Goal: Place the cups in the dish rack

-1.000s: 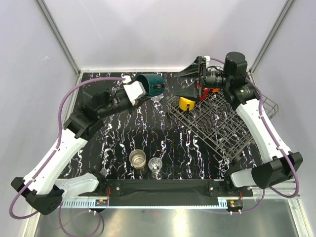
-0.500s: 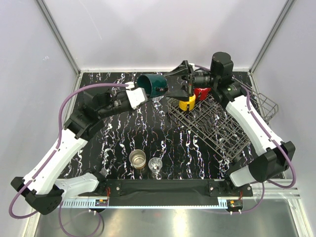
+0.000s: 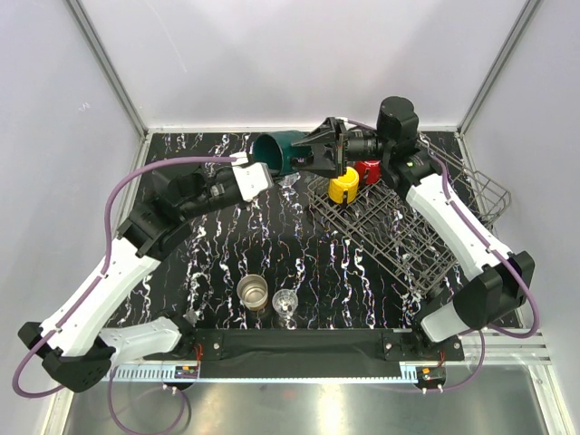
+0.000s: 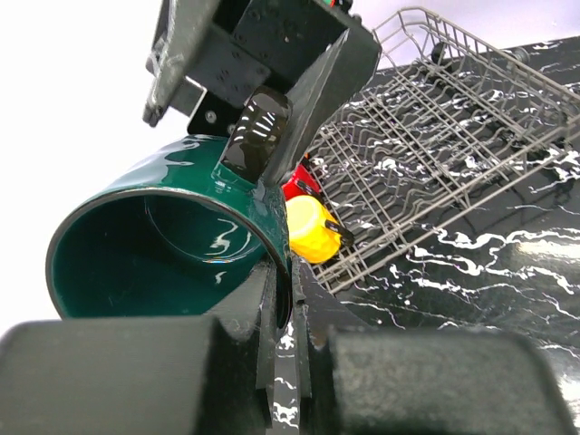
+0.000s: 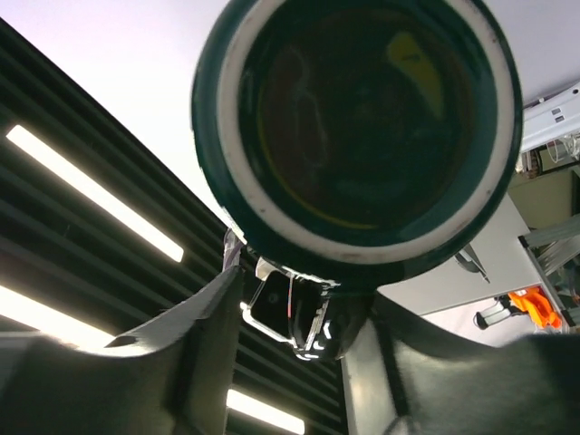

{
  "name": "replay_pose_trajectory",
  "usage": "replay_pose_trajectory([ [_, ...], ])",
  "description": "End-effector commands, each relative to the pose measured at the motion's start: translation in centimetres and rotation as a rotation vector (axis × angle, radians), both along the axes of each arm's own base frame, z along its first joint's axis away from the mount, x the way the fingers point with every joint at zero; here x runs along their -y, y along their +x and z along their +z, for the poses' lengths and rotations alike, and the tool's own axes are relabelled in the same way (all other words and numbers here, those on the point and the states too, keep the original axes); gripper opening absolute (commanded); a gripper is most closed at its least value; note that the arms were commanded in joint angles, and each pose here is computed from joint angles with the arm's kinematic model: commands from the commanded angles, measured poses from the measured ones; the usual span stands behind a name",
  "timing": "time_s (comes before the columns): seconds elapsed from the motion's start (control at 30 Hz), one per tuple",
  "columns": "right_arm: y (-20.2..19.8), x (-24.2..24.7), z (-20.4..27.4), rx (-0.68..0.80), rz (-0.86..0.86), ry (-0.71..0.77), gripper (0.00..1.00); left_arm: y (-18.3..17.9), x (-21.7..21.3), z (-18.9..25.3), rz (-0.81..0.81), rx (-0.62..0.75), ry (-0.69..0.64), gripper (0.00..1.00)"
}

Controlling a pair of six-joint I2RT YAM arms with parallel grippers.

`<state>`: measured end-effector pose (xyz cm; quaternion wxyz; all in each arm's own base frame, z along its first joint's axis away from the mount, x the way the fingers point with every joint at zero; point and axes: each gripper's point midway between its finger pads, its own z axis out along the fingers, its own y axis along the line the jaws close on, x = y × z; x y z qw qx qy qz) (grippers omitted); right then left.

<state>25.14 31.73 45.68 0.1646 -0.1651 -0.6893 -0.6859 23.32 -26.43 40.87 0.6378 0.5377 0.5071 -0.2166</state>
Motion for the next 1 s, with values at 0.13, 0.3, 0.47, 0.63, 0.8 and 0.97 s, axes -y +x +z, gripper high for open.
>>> replay_pose_trajectory([
  [0.13, 0.3, -0.3, 0.8, 0.002, -0.047, 0.045, 0.32, -2.1, 0.5, 7.1, -0.062, 0.203, -0.132, 0.00],
  [0.3, 0.6, -0.3, 0.0, -0.032, -0.065, 0.055, 0.05, -2.7, 0.6, 7.1, -0.079, 0.195, -0.142, 0.00],
  [0.47, 0.4, -0.3, 0.8, 0.042, -0.070, 0.069, 0.00, -2.2, 0.1, 7.0, -0.030, 0.159, -0.180, 0.31],
  [0.63, 0.5, -0.1, 0.1, 0.090, -0.102, 0.033, 0.00, -1.5, -1.2, 6.0, 0.068, 0.080, -0.206, 0.74],
  [0.8, 1.7, 1.4, -2.9, 0.140, -0.184, -0.110, 0.00, -0.5, -4.4, 3.4, 0.261, -0.014, -0.208, 0.99],
  [0.97, 5.2, 5.5, -5.6, 0.242, -0.332, -0.255, 0.00, 0.0, -8.6, 2.1, 0.467, -0.098, -0.336, 0.99],
])
